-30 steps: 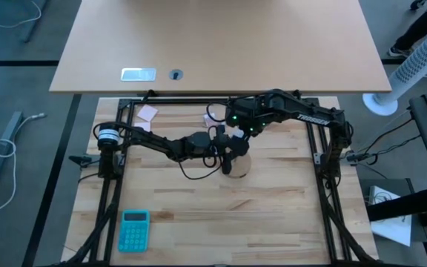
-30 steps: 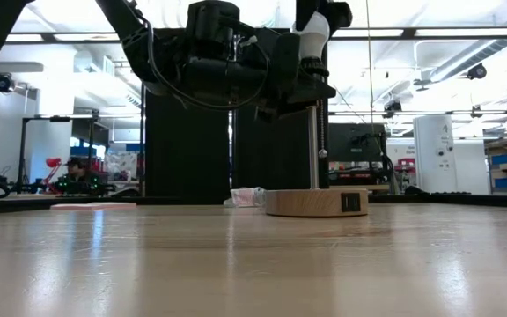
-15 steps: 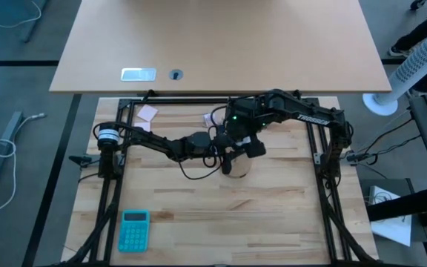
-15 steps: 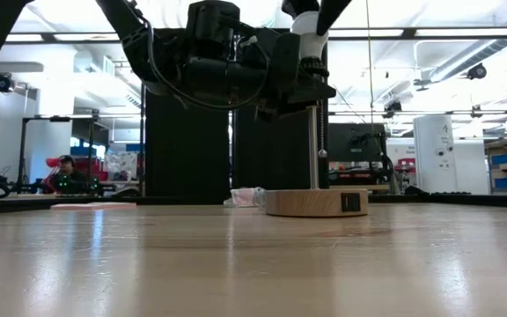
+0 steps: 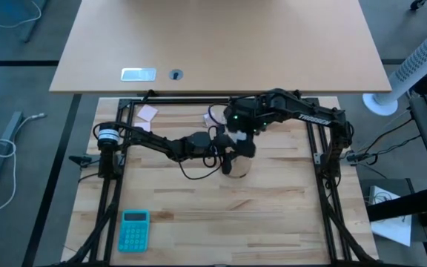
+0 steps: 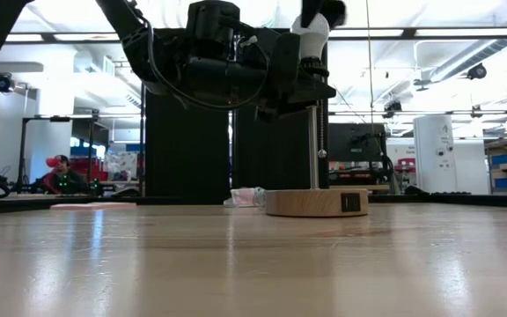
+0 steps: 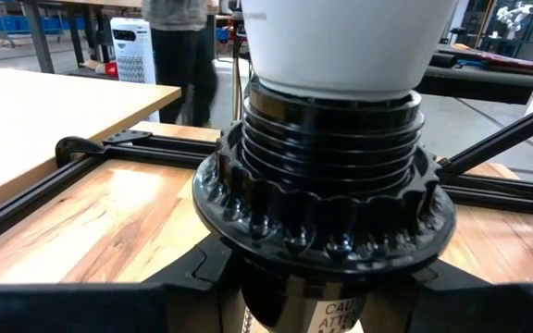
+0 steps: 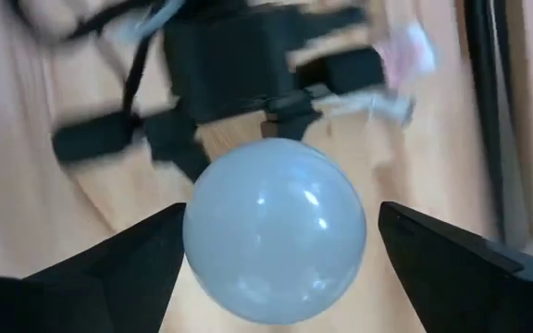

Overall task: Screw lightbulb
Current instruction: Remove the light bulb from the lamp

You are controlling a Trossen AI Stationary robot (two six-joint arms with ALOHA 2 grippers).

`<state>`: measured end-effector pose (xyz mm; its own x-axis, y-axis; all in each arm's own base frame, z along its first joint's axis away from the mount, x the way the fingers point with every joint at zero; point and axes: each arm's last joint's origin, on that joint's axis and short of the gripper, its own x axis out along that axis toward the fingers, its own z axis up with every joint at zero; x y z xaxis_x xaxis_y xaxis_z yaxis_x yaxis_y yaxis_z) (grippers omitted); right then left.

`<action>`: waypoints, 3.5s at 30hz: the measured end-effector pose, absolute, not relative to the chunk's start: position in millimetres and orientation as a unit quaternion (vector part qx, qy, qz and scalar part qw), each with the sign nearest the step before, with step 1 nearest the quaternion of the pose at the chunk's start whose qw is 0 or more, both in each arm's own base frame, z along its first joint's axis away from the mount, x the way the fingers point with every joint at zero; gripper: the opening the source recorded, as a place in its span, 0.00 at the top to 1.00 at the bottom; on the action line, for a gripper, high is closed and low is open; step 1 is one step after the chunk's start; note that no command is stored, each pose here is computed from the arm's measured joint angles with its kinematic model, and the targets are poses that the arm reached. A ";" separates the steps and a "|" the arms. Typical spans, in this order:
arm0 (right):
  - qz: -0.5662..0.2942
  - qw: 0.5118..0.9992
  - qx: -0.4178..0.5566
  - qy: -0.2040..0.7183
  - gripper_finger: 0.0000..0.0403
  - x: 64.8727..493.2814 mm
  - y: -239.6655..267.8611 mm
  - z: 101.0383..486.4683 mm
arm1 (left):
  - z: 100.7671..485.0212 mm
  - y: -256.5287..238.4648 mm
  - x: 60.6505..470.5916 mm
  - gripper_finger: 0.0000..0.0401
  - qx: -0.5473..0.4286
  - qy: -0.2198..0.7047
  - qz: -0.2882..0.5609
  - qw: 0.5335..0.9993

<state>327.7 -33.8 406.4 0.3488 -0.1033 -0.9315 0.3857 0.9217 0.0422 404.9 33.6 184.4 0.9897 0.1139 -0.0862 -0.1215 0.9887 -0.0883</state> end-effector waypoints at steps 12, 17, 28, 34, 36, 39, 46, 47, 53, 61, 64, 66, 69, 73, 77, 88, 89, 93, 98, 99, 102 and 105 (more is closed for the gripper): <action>-0.268 0.755 0.323 0.504 0.15 327.4 -33.7 406.3 | 184.3 33.7 404.9 0.65 -0.047 0.041 0.061 0.996; -0.280 0.747 0.342 0.497 0.26 327.5 -33.7 406.3 | 184.2 33.7 404.9 0.65 -0.047 0.041 0.062 0.996; -0.238 0.772 0.284 0.516 0.36 327.8 -33.5 406.4 | 184.1 33.6 405.0 0.65 -0.049 0.041 0.061 0.996; -0.140 0.810 0.150 0.549 0.33 328.2 -33.0 406.4 | 184.1 33.4 405.0 0.65 -0.049 0.041 0.057 0.996; -0.092 0.819 0.085 0.559 0.34 328.1 -32.8 406.4 | 184.1 33.2 405.0 0.65 -0.049 0.042 0.052 0.997; -0.005 0.822 -0.030 0.569 0.35 327.8 -32.8 405.9 | 184.0 33.3 405.0 0.65 -0.048 0.042 0.051 0.997; 0.097 0.797 -0.190 0.565 0.31 327.7 -33.4 404.8 | 183.8 33.3 404.9 0.65 -0.048 0.043 0.049 0.997; 0.103 0.794 -0.200 0.564 0.31 327.8 -33.4 404.7 | 183.7 33.3 404.9 0.65 -0.048 0.043 0.049 0.997; 0.086 0.800 -0.183 0.565 0.27 328.6 -33.5 404.6 | 183.3 33.3 404.9 0.65 -0.049 0.046 0.048 0.997; -0.055 0.825 0.059 0.560 0.21 327.7 -32.2 409.0 | 182.3 33.3 404.8 0.65 -0.048 0.051 0.047 0.996; -0.074 0.822 0.099 0.556 0.20 326.8 -31.8 410.6 | 182.2 33.1 404.8 0.65 -0.047 0.052 0.047 0.996; -0.066 0.823 0.089 0.557 0.19 326.4 -31.7 411.2 | 182.2 33.1 404.8 0.65 -0.047 0.052 0.047 0.996; -0.052 0.825 0.067 0.559 0.18 326.2 -31.6 411.0 | 182.2 33.3 404.8 0.65 -0.047 0.052 0.047 0.996; -0.019 0.821 0.017 0.570 0.14 324.3 -31.3 410.3 | 182.2 33.3 404.8 0.65 -0.047 0.052 0.047 0.996; 0.004 0.819 -0.058 0.572 0.13 323.9 -28.4 411.5 | 182.1 33.4 404.8 0.65 -0.047 0.052 0.047 0.996; -0.180 0.812 0.264 0.488 0.13 315.7 -26.7 439.6 | 182.1 33.7 404.8 0.65 -0.047 0.052 0.050 0.996; -0.208 0.799 0.300 0.477 0.13 315.6 -27.1 439.7 | 182.1 33.7 404.8 0.65 -0.047 0.052 0.050 0.996; -0.305 0.751 0.391 0.436 0.13 316.5 -29.6 436.1 | 182.1 33.7 404.8 0.65 -0.047 0.052 0.050 0.996; -0.340 0.715 0.432 0.432 0.13 324.0 -30.0 424.6 | 182.1 33.7 404.8 0.65 -0.047 0.052 0.050 0.996; -0.342 0.709 0.438 0.435 0.13 325.5 -29.9 422.4 | 182.1 33.8 404.8 0.65 -0.047 0.052 0.050 0.996; -0.346 0.696 0.452 0.438 0.13 327.9 -29.0 418.6 | 182.1 33.8 404.8 0.65 -0.047 0.052 0.050 0.996; -0.355 0.690 0.450 0.442 0.13 331.0 -29.4 413.1 | 182.1 33.8 404.8 0.65 -0.047 0.052 0.051 0.996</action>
<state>331.0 -29.4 413.1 0.3574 -0.0918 -0.9294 0.8871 0.3444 0.3071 404.8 33.8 182.1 0.9894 0.0959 -0.1087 -0.1057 0.9904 -0.0888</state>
